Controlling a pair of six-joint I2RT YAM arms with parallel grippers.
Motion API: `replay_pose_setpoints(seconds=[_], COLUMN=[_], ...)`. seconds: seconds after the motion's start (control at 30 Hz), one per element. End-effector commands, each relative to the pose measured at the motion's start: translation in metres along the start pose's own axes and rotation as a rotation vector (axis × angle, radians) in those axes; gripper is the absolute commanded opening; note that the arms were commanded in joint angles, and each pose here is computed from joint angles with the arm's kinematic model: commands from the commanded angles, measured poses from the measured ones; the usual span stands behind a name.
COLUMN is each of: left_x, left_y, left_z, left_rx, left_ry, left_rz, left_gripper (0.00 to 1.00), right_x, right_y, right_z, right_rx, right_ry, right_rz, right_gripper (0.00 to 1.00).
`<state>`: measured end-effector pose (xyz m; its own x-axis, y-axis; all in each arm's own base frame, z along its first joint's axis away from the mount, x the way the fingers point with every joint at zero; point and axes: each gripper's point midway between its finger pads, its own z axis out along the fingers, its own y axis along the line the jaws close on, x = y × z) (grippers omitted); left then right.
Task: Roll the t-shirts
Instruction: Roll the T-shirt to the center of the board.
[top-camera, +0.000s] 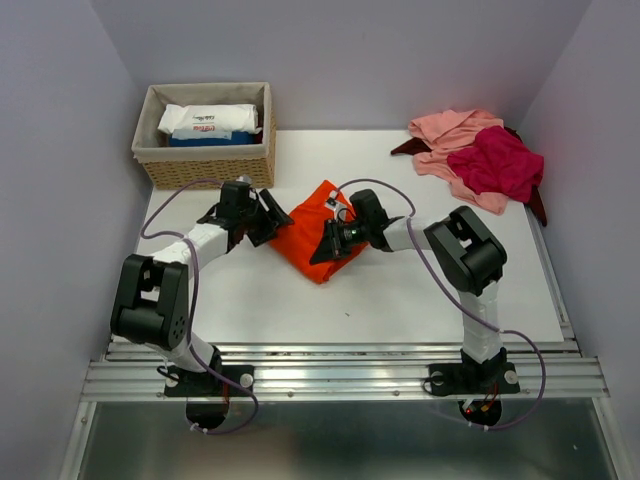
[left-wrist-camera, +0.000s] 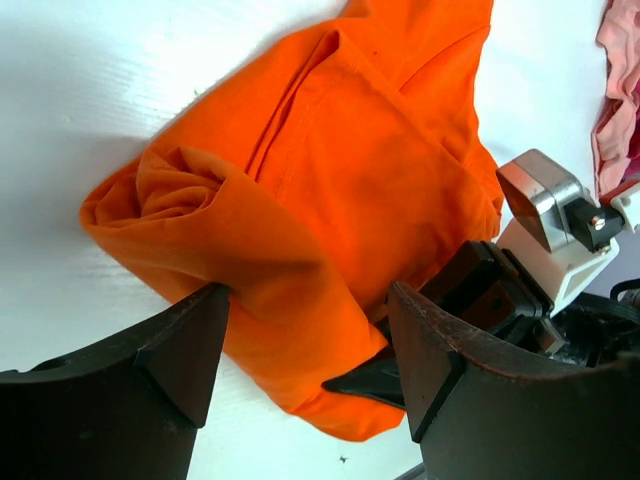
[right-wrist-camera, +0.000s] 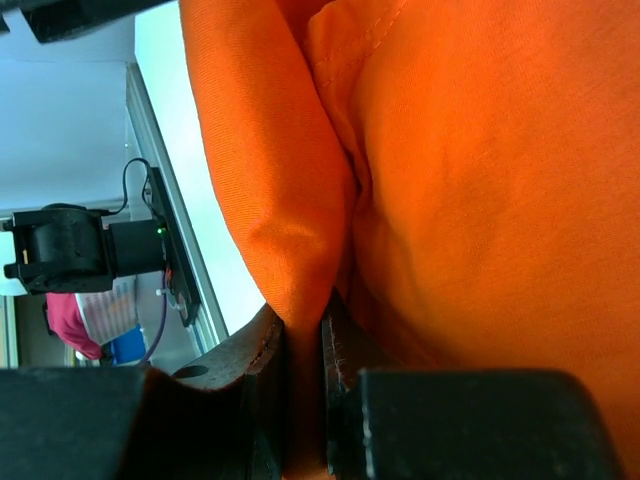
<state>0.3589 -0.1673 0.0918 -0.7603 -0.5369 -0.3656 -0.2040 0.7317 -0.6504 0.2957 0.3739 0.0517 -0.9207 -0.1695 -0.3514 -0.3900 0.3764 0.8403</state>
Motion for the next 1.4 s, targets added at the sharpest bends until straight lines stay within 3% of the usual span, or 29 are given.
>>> replay_pose_setpoints(seconds=[0.0, 0.03, 0.1, 0.2, 0.23, 0.3, 0.37, 0.57, 0.63, 0.7, 0.73, 0.77, 0.87, 0.93, 1.17, 1.37], left_x=[-0.017, -0.017, -0.017, -0.018, -0.018, -0.02, -0.02, -0.02, -0.019, -0.019, -0.019, -0.02, -0.021, -0.021, -0.023, -0.036], left_y=[-0.019, -0.019, -0.016, -0.015, -0.016, -0.017, -0.017, -0.017, -0.018, -0.022, -0.023, -0.023, -0.026, -0.025, -0.019, -0.023], left_z=[0.007, 0.009, 0.015, 0.021, 0.022, 0.024, 0.026, 0.034, 0.036, 0.036, 0.037, 0.037, 0.038, 0.04, 0.053, 0.052], left_rx=[0.054, 0.052, 0.042, 0.04, 0.041, 0.042, 0.042, 0.043, 0.044, 0.052, 0.054, 0.056, 0.059, 0.055, 0.022, -0.012], left_ry=[-0.032, -0.032, -0.023, -0.015, -0.014, -0.013, -0.009, 0.004, 0.007, 0.008, 0.008, 0.008, 0.008, 0.01, 0.027, 0.018], left_rz=[0.044, 0.045, 0.045, 0.048, 0.049, 0.054, 0.055, 0.061, 0.061, 0.065, 0.066, 0.066, 0.065, 0.063, 0.072, 0.126], left_gripper=[0.75, 0.74, 0.74, 0.74, 0.74, 0.73, 0.73, 0.73, 0.73, 0.73, 0.73, 0.73, 0.73, 0.73, 0.72, 0.73], right_x=[-0.008, -0.009, -0.012, -0.016, -0.017, -0.022, -0.025, -0.038, -0.036, -0.039, -0.041, -0.044, -0.033, -0.032, -0.013, -0.011], right_y=[0.0, 0.001, 0.004, 0.01, 0.009, 0.017, 0.012, 0.025, 0.025, 0.031, 0.033, 0.033, 0.028, 0.025, -0.045, -0.043], right_z=[-0.002, -0.003, -0.006, -0.012, -0.014, -0.022, -0.03, -0.065, -0.072, -0.077, -0.076, -0.076, -0.053, -0.042, -0.034, -0.042], right_rx=[-0.012, -0.011, -0.001, 0.019, 0.041, 0.068, 0.145, 0.291, 0.348, 0.434, 0.466, 0.508, 0.556, 0.569, 0.759, 0.829], right_ry=[-0.029, -0.033, -0.048, -0.071, -0.079, -0.105, -0.129, -0.232, -0.238, -0.269, -0.272, -0.284, -0.215, -0.197, -0.152, -0.182], right_rz=[-0.025, -0.027, -0.037, -0.049, -0.047, -0.064, -0.058, -0.103, -0.118, -0.158, -0.19, -0.21, -0.252, -0.269, -0.204, -0.235], right_gripper=[0.17, 0.2, 0.39, 0.59, 0.75, 0.88, 0.96, 1.0, 0.99, 0.84, 0.76, 0.51, 0.15, 0.05, 0.01, 0.01])
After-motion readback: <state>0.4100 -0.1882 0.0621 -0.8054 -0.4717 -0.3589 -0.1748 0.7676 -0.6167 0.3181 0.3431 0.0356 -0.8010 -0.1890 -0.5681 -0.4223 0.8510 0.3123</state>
